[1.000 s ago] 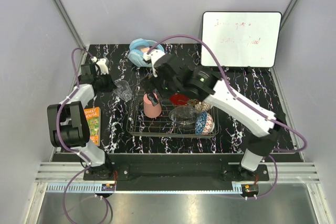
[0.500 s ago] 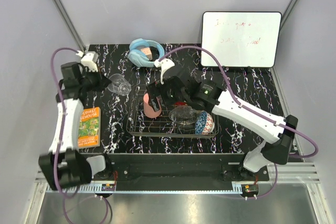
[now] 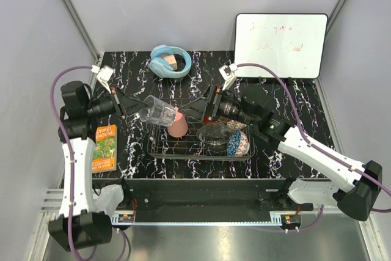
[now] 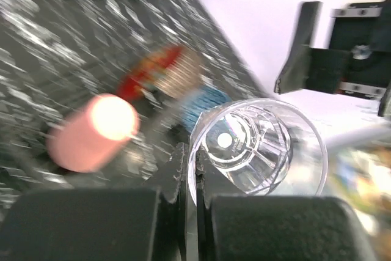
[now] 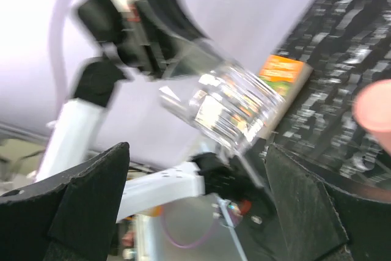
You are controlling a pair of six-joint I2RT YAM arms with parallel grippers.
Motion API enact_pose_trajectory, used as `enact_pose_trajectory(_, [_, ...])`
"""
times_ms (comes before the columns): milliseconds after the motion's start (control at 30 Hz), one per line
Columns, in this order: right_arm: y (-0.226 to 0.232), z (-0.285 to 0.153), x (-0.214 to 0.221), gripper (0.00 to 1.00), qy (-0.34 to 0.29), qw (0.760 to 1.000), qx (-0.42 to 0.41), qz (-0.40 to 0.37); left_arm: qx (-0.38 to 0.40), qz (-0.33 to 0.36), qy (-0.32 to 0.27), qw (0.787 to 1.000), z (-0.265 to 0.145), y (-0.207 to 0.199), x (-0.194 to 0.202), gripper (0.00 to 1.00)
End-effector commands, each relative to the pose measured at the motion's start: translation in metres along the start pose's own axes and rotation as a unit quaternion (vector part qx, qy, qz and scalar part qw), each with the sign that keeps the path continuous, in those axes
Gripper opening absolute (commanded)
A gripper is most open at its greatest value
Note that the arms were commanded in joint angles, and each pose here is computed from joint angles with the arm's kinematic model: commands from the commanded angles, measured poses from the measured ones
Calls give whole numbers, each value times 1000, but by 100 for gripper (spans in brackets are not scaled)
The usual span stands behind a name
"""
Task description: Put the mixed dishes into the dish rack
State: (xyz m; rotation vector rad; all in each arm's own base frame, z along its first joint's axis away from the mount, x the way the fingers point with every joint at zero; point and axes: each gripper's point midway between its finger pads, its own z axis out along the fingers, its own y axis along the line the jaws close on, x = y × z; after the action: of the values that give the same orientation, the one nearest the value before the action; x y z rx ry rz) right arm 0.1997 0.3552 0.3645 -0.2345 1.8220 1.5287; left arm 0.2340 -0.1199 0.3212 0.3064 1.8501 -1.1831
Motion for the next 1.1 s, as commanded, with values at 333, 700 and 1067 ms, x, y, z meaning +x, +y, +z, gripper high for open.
enact_pose_trajectory(333, [16,13,14,100,8,991,-108,74,169,-77,66,980,-11,-49,5,0])
enact_pose_trajectory(700, [8,28,35,100,17,968,-199,151,153,-72,60,984,-4,-35,-1,0])
enact_pose_trajectory(1067, [20,39,39,100,4,957,-251,143,136,-76,59,986,3,-24,-1,0])
